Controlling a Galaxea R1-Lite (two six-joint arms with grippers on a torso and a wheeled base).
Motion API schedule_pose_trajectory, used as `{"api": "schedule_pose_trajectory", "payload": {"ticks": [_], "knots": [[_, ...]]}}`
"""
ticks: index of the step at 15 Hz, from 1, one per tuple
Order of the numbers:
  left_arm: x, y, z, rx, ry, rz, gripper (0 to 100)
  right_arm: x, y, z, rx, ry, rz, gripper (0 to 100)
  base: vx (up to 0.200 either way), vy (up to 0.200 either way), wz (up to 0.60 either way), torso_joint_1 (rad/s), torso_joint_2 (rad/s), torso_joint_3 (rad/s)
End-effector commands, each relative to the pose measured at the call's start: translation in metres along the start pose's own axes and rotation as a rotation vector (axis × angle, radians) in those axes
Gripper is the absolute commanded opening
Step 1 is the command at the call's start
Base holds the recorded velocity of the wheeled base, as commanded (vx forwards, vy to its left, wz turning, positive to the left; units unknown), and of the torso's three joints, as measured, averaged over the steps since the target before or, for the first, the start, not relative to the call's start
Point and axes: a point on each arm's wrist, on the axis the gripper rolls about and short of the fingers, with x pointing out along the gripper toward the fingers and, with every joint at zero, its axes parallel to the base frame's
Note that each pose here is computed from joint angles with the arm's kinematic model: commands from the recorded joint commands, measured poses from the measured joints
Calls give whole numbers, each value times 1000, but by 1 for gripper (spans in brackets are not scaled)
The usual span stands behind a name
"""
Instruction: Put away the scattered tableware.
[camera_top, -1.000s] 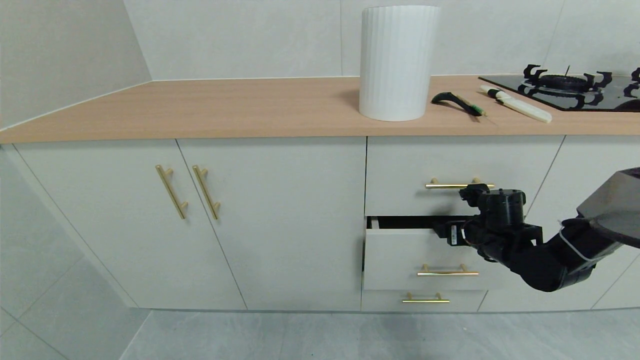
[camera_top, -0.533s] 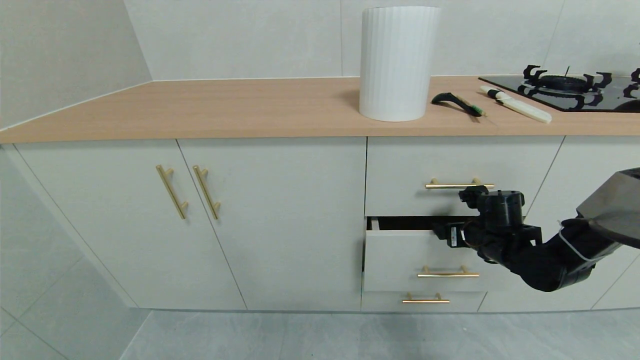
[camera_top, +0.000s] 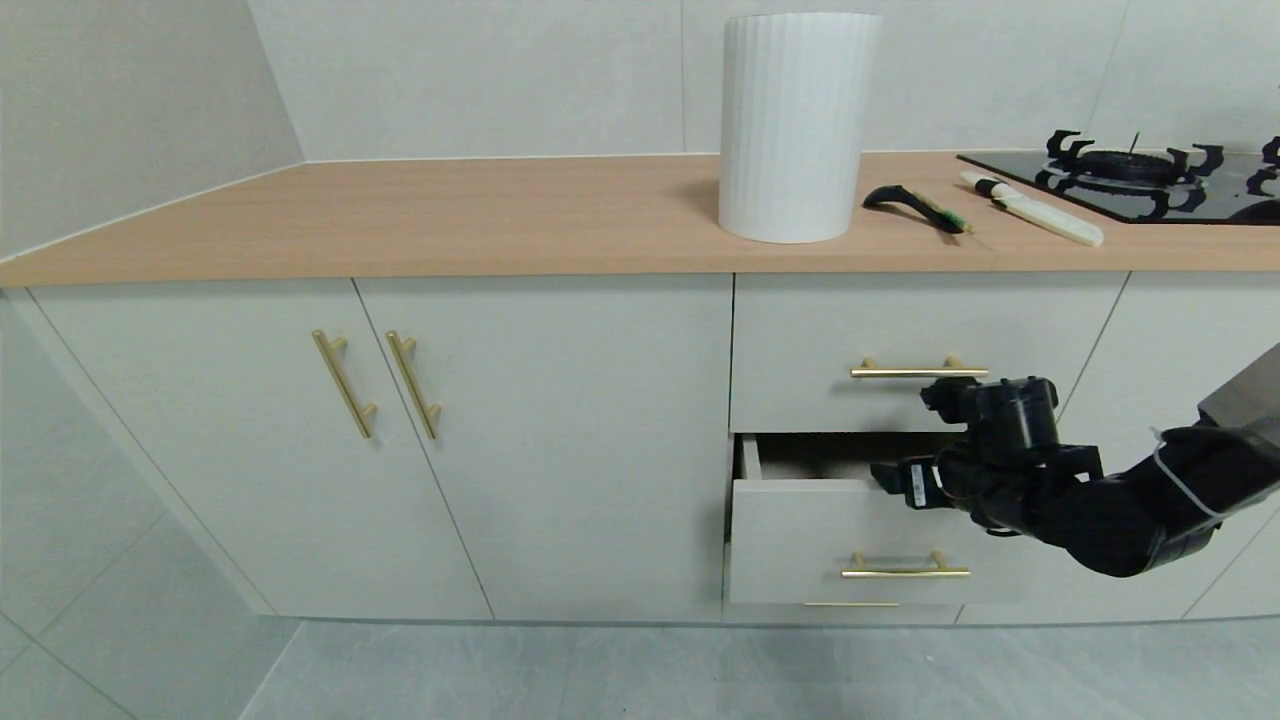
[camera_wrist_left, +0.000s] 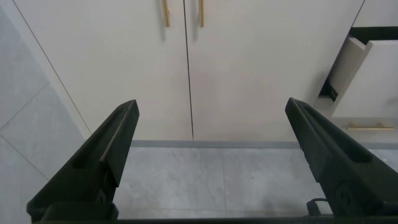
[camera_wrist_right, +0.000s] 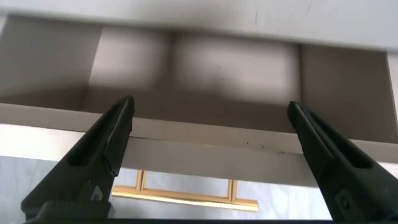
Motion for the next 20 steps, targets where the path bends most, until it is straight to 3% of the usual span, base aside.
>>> {"api": "schedule_pose_trajectory", "payload": {"ticks": [1, 12, 20], "knots": [[0, 0, 0, -1, 1, 0, 100, -8, 0, 6, -1, -9, 5, 100, 0, 0, 0, 0, 0, 0], [0, 0, 0, 1, 1, 0, 100, -44, 11, 2, -76, 182, 61, 100, 0, 0, 0, 0, 0, 0], [0, 0, 0, -1, 1, 0, 100, -76, 24, -11, -240, 377, 98, 100, 0, 0, 0, 0, 0, 0]]}}
